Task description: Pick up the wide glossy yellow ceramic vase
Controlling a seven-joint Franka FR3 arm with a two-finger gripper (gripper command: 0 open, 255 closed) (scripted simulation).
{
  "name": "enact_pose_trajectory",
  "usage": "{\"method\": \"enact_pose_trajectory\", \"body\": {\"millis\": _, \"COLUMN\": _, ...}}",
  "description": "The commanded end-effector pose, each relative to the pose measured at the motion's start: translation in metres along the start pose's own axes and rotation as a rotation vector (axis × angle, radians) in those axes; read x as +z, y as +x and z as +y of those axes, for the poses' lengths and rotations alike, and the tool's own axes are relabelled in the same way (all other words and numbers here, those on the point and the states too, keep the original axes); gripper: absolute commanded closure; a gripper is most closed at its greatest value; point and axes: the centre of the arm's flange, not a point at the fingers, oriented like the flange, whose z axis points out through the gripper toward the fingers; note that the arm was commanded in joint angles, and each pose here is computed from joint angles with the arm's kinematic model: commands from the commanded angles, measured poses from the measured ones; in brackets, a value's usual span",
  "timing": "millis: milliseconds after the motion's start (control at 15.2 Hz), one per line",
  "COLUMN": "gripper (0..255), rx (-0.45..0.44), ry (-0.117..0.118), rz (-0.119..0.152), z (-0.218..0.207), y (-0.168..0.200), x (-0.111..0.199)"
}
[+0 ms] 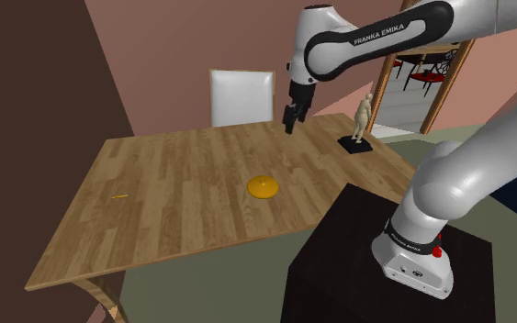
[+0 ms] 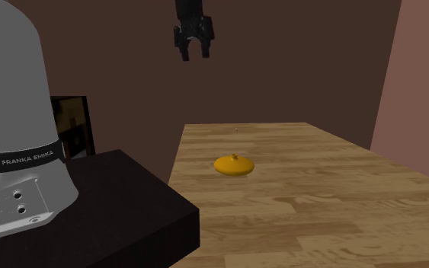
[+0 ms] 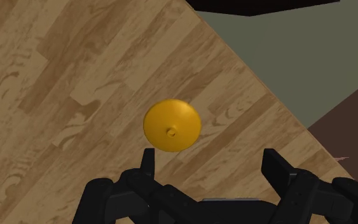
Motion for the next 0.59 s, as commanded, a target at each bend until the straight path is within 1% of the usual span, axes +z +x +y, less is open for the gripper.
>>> {"method": "enact_pose_trajectory", "body": {"millis": 0, "gripper": 0, "rx": -0.005, "ry": 0.004, "rz": -0.001, "z": 0.005, "y": 0.012, "x": 0.025}}
{"method": "enact_pose_trajectory", "body": {"millis": 528, "gripper": 0, "rx": -0.026, "ry": 0.020, "rz": -0.016, "z": 0.016, "y": 0.056, "x": 0.122}}
